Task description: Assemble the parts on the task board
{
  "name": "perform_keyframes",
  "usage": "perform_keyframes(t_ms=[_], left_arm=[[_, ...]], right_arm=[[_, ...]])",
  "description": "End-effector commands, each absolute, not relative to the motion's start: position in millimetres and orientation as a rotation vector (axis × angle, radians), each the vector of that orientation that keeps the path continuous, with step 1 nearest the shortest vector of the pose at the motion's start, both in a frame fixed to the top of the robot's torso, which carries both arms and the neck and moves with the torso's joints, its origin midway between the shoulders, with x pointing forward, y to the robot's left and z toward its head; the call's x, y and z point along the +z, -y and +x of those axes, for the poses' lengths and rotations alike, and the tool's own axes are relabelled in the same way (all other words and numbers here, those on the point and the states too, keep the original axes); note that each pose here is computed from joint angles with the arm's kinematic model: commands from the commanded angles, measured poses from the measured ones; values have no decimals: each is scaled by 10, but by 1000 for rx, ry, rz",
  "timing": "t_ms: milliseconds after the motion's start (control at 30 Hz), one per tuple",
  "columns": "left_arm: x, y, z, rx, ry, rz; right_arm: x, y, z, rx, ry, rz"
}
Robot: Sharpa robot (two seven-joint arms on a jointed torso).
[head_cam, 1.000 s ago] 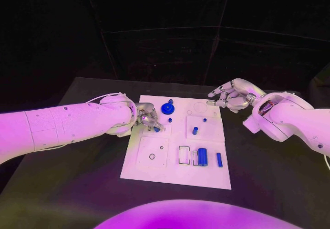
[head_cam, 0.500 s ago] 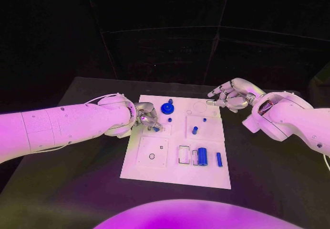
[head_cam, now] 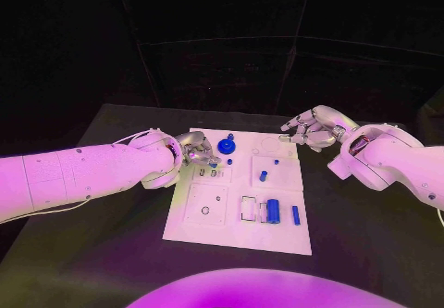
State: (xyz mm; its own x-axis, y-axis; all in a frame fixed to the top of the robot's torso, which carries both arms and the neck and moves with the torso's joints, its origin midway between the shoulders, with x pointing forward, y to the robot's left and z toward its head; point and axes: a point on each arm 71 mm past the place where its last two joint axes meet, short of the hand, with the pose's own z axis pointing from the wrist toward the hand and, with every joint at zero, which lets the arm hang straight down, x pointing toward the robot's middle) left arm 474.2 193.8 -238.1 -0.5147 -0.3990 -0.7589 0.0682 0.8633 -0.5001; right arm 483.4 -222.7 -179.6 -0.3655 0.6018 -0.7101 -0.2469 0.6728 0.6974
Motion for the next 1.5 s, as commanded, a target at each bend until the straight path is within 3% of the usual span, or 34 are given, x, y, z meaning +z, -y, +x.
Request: perform_keyframes(t_ms=[33, 367, 1500], left_arm=[[-2330, -1955, 4755, -614, -1913, -308], [-2382, -1951, 4722, -593, -1845, -285], [-2660, -1851, 4663, -553, -1948, -188]], right_arm=[[-1783, 2228, 4837, 920, -1726, 284], [-1785, 2243, 4845, 916, -1724, 286], [-1793, 2218, 4855, 921, -1728, 281]])
